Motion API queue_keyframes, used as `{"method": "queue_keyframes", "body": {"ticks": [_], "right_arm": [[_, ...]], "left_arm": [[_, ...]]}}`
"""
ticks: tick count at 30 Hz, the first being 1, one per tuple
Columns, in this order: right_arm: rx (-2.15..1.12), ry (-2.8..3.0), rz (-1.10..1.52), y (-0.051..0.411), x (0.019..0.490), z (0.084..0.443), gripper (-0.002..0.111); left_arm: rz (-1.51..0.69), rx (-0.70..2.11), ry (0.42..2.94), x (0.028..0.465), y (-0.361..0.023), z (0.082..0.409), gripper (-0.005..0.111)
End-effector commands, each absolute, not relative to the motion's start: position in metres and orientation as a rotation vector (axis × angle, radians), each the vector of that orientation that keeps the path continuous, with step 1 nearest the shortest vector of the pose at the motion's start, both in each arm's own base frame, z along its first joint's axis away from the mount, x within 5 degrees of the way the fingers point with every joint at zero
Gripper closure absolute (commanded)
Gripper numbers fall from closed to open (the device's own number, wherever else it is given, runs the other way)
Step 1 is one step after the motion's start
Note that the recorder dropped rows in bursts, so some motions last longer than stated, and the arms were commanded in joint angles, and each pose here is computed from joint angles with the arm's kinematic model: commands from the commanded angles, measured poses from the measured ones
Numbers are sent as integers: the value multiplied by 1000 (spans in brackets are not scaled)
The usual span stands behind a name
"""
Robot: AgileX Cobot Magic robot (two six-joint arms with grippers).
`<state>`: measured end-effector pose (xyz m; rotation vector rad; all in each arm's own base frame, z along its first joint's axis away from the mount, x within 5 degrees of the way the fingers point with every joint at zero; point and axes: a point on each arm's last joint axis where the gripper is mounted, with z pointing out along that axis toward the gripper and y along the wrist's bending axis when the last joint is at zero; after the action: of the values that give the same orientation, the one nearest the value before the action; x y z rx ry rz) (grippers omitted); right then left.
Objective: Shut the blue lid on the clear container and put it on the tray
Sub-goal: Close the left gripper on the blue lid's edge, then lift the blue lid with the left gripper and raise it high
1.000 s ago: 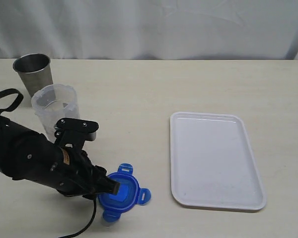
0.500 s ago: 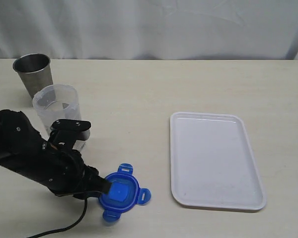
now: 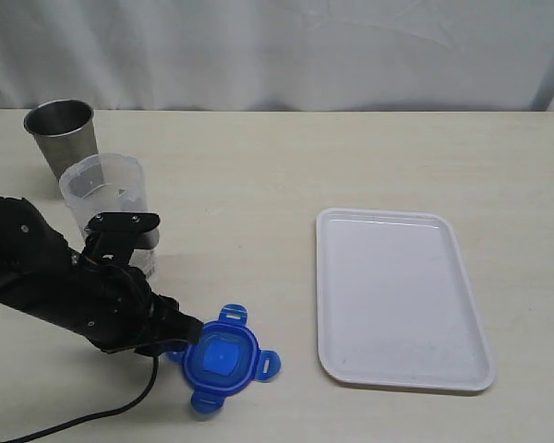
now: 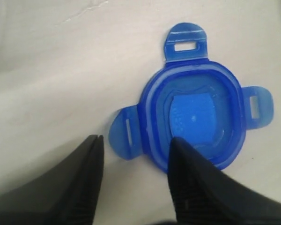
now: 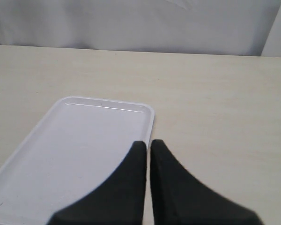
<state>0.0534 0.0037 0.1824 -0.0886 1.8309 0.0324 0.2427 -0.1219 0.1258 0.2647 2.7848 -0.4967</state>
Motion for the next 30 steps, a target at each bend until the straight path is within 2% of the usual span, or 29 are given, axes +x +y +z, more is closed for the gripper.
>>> {"method": "queue_keyframes", "body": {"ticks": [1,10,22,30], "right_arm": [[-86,1827,30,4,53,182,104],[-86,1827,30,4,53,182,104],[-86,1827,30,4,53,182,104],[-86,1827,30,4,53,182,104]], "left_arm": [[-482,249,2782,244,-121,123,65],[-440,249,2816,246,-120,107,65],[-535,203,2822,250,-127,111,65],[-497,182,2893,250,-126,89,65]]}}
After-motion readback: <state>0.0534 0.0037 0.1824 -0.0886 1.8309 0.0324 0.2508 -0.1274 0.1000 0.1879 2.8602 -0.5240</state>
